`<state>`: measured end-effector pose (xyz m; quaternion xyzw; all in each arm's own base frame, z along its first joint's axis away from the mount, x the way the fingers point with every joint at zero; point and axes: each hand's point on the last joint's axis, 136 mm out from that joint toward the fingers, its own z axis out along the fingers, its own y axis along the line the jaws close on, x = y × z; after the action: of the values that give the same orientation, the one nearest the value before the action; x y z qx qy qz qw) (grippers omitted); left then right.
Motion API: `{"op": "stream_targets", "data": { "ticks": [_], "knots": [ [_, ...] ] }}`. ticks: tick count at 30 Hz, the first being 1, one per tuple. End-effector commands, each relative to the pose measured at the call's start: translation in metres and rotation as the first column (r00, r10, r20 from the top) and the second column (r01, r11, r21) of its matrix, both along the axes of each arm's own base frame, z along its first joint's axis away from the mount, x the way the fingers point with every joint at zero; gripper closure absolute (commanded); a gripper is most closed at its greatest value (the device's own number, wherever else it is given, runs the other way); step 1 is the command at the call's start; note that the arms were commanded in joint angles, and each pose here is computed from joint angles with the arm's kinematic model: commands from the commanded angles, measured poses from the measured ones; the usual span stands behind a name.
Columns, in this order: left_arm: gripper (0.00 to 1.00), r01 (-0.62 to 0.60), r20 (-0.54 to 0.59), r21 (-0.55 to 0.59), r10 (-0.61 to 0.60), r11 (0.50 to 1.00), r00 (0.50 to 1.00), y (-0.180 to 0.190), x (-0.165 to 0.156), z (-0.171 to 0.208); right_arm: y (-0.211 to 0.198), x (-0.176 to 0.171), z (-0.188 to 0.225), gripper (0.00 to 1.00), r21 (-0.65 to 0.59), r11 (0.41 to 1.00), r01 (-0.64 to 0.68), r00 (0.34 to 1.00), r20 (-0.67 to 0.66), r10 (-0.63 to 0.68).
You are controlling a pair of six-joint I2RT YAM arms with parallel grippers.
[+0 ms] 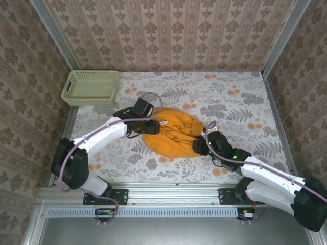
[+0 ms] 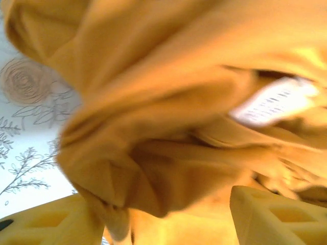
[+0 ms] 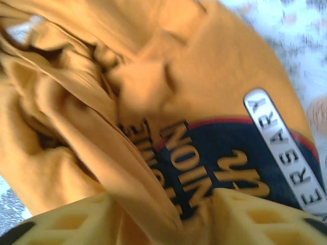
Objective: Fold the inside-out t-shirt
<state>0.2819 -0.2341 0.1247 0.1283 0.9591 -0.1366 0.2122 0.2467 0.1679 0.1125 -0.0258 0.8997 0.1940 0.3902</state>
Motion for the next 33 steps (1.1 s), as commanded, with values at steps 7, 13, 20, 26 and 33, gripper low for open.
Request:
{"op": "stream_targets", "data": {
  "ticks": [7,13,20,26,33],
  "knots": [
    [0.30,-0.052,0.032,0.072,0.050,0.996,0.998,-0.019,0.010,0.012,0.011,0.018,0.031,0.39,-0.051,0.999,0.002,1.000,-0.018,-0.003],
    [0.29,-0.147,0.111,0.131,0.133,0.980,0.985,-0.011,0.016,0.028,0.015,0.029,0.016,0.39,-0.098,0.995,0.019,0.998,-0.053,-0.025],
    [0.29,-0.243,0.202,0.061,0.226,0.968,0.953,-0.005,0.001,0.057,0.019,0.032,0.003,0.39,-0.107,0.994,0.025,0.996,-0.077,-0.033],
    [0.33,-0.191,0.081,-0.013,0.192,0.981,0.978,-0.043,0.009,0.023,0.016,0.027,0.002,0.37,-0.103,0.994,0.035,0.997,-0.064,-0.042],
    [0.41,-0.180,0.009,-0.045,0.181,0.983,0.983,-0.066,0.029,-0.003,0.020,0.016,-0.004,0.35,-0.087,0.996,0.006,0.998,-0.059,-0.011]
  ]
}}
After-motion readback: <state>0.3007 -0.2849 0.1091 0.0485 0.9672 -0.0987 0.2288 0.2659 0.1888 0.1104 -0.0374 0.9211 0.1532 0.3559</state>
